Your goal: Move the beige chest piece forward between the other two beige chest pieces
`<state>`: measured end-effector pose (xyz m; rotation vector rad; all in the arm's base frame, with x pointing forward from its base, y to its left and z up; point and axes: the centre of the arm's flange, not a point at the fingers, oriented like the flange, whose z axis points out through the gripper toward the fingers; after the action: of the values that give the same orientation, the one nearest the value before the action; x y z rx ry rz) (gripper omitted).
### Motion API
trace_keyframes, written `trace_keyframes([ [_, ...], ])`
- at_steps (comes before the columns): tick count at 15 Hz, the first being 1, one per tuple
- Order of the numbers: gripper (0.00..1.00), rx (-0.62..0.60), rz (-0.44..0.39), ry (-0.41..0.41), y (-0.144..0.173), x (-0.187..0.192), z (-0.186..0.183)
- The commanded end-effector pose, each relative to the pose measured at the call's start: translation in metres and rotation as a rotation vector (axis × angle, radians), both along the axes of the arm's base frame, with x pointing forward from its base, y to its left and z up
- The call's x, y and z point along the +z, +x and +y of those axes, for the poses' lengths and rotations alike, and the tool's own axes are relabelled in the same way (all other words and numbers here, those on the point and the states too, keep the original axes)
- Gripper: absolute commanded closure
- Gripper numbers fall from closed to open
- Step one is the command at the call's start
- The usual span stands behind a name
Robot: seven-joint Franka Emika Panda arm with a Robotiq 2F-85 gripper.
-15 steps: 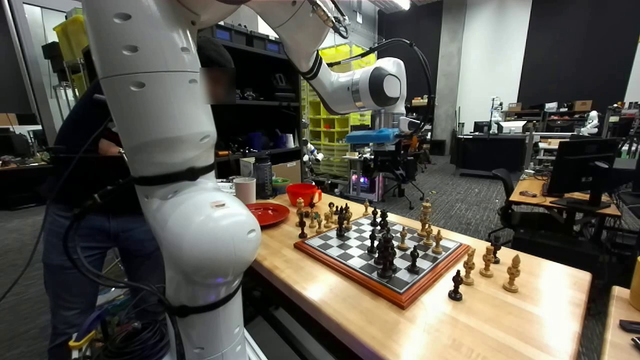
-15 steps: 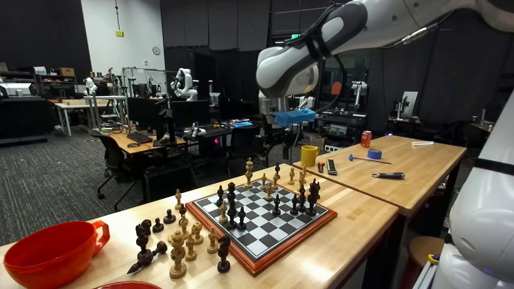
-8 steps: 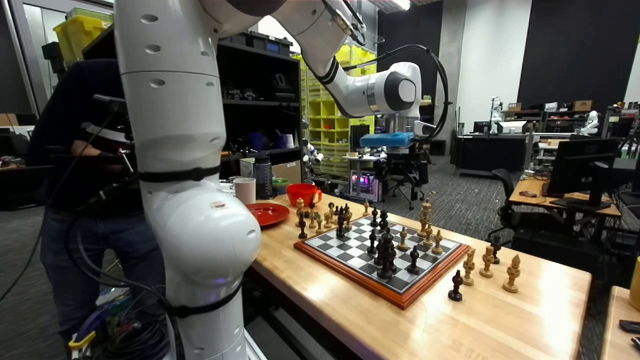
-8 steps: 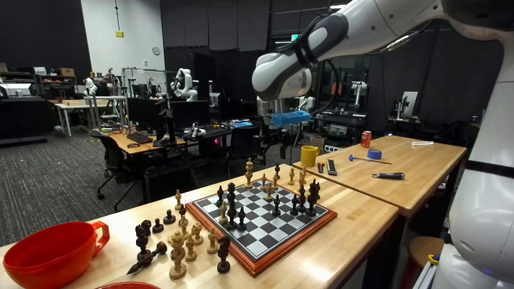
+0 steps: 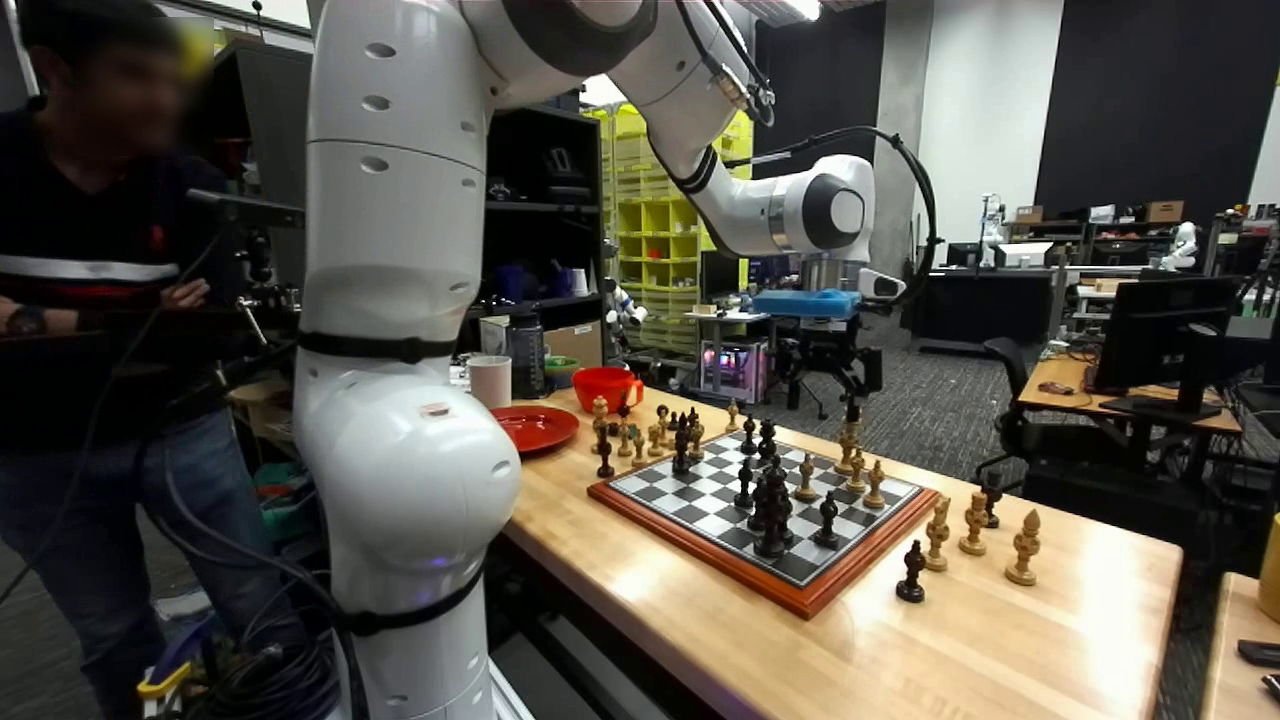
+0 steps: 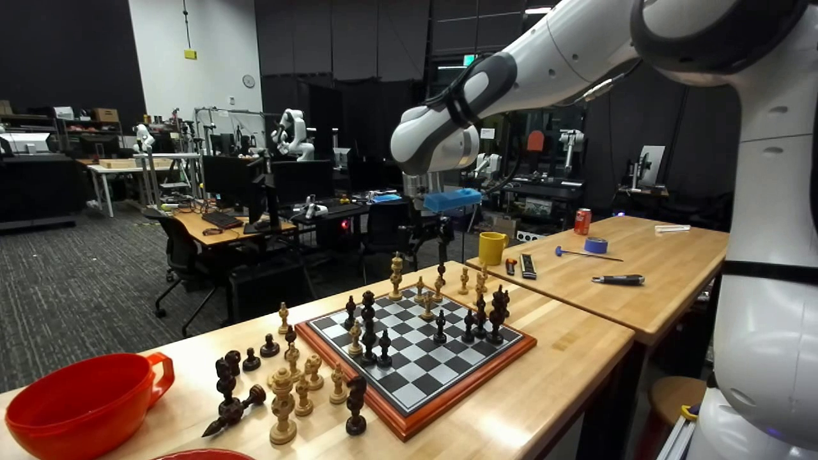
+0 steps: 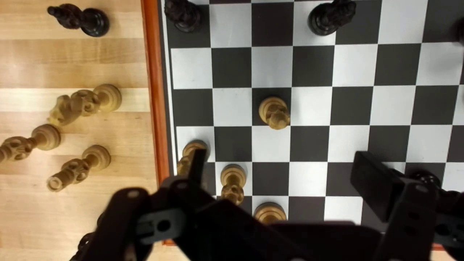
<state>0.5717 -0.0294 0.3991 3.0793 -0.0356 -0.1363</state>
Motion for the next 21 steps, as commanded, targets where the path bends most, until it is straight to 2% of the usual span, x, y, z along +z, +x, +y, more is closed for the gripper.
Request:
trace_keyframes([
  [1,0.00,0.018,0.005,0.020,0.022,-0.003,-0.009],
  [9,0.00,0.026,0.029,0.022,0.044,-0.026,-0.026],
  [20,0.00,0.054,0.058,0.024,0.065,-0.051,-0.029],
  [21,0.25,0.058,0.059,0.026,0.066,-0.053,-0.029],
])
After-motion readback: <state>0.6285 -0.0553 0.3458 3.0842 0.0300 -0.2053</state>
